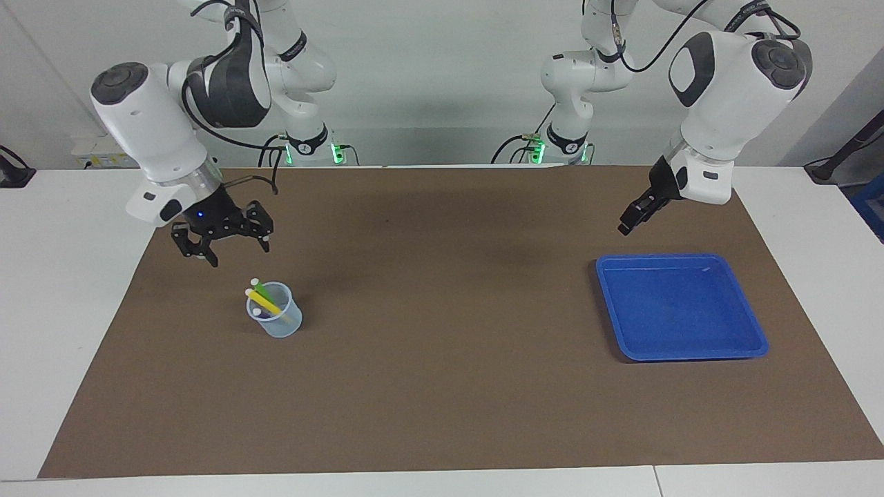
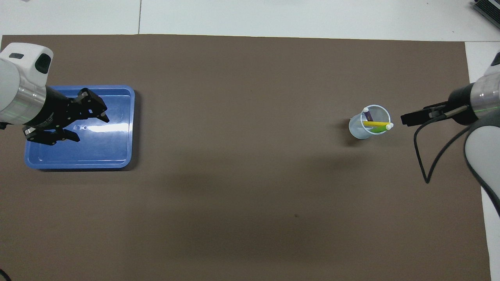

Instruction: Transfer and insert pens with both arms

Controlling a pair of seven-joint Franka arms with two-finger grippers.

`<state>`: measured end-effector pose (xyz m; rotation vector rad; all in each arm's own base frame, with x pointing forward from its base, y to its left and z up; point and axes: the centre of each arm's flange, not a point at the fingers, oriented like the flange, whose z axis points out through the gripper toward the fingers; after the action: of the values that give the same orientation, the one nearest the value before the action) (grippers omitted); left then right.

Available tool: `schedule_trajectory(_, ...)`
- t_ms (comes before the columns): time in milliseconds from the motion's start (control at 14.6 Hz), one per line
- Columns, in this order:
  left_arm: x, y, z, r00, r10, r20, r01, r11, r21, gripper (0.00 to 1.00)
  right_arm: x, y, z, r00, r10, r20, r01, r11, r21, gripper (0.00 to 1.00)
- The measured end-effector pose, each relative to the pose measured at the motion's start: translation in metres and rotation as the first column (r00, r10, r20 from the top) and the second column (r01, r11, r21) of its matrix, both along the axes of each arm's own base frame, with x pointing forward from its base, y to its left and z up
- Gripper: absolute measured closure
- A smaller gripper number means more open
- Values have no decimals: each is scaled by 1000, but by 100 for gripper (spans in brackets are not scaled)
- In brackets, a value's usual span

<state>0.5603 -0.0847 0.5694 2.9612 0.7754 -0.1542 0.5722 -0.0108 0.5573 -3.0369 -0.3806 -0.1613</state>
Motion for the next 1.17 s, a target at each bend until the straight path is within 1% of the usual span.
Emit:
schedule_trajectory(69, -5, 0, 4, 999, -30, -11, 30, 1000, 1, 2, -6, -1, 8, 1000, -1, -4, 1, 1000, -3, 0)
schedule_trajectory(137, -10, 0, 8, 996, -83, -17, 83, 997, -1, 0, -11, -2, 14, 1000, 1, -7, -1, 1000, -9, 0)
schedule_trajectory(275, -18, 6, 16, 982, -189, -18, 189, 982, -7, 0, -19, -2, 22, 1000, 5, -20, -5, 1000, -26, 0)
schedule_trajectory(481, -24, 15, 25, 966, -258, -10, 258, 966, 18, 0, -23, -1, 24, 1000, -4, -31, 3, 999, -40, 0)
schedule_trajectory(618, -25, 14, 26, 960, -281, -10, 281, 959, 22, 0, -23, 2, 24, 999, -11, -33, 9, 999, -40, 0)
schedule_trajectory(893, -27, 12, 21, 958, -288, -20, 288, 957, 21, 0, -23, 0, 23, 999, -22, -37, 21, 999, -40, 0)
schedule_trajectory(1030, -27, 12, 20, 956, -294, -22, 294, 956, 20, 0, -24, -1, 22, 999, -24, -46, 22, 999, -39, 0)
schedule_trajectory(1167, -26, 12, 20, 952, -305, -15, 305, 952, 20, 0, -25, -2, 22, 998, -26, -50, 24, 999, -39, 0)
